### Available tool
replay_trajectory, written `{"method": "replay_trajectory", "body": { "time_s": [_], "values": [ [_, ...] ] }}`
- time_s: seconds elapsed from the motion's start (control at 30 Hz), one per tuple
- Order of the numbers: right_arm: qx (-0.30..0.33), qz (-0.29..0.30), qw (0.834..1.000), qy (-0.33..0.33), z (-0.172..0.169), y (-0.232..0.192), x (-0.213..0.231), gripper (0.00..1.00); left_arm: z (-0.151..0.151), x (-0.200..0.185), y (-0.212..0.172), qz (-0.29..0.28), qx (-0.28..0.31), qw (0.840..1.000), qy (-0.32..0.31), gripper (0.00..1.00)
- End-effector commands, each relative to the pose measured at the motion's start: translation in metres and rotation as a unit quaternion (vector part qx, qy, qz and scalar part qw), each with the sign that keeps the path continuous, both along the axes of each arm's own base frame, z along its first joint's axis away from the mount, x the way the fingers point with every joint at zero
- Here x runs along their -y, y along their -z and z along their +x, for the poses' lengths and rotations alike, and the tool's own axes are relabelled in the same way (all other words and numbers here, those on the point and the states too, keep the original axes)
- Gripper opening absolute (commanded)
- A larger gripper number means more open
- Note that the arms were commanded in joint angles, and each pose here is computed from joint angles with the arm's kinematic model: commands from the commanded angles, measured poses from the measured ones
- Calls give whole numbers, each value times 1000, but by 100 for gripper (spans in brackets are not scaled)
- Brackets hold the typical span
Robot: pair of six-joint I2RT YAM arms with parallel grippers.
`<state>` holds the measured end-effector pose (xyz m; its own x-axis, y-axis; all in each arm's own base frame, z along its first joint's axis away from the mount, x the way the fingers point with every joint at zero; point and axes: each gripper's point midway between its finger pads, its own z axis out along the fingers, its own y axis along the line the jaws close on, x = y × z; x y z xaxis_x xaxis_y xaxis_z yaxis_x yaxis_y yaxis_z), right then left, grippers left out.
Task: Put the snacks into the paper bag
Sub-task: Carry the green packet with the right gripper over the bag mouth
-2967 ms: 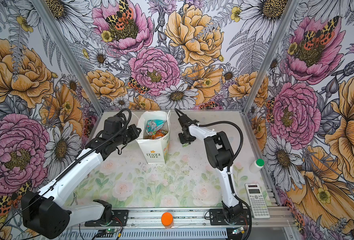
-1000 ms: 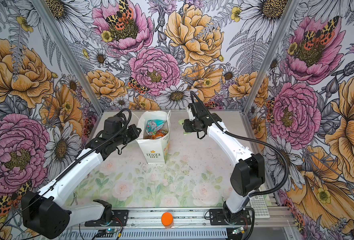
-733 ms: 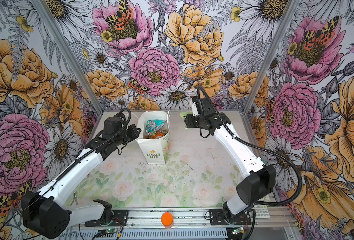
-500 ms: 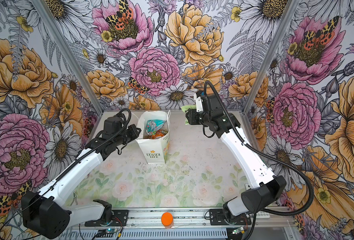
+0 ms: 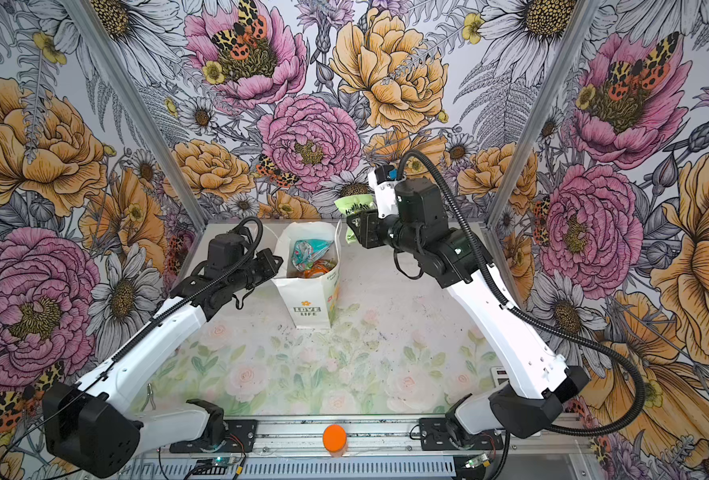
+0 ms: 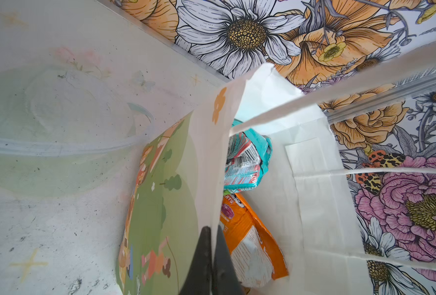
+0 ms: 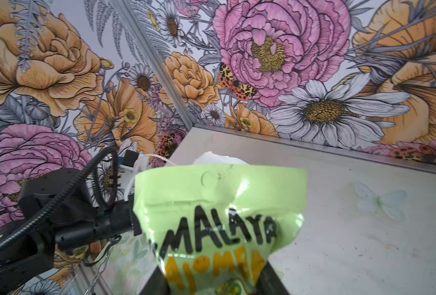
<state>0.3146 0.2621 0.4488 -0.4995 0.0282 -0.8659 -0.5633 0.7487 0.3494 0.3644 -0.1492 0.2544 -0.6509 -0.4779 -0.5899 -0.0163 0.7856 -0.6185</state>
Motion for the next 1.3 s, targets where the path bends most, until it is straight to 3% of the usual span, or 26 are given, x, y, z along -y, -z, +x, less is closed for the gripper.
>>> {"method": "replay_trajectory", "body": {
  "time_s": [0.0,0.47,0.97,1.27],
  "values": [
    [10,-2,1000,-11,3,-3,-21,28,2,0,-17,-14,29,999,3,0],
    [-16,-48,998,-27,25,42,-85,27,1,-1,-16,-12,28,1000,1,0],
    [-62,-86,994,-16,49,99,-106,27,1,-1,-15,-11,26,1000,1,0],
    [-72,-106,991,-29,41,119,-123,27,2,0,-14,-11,25,1000,1,0]
  ]
}}
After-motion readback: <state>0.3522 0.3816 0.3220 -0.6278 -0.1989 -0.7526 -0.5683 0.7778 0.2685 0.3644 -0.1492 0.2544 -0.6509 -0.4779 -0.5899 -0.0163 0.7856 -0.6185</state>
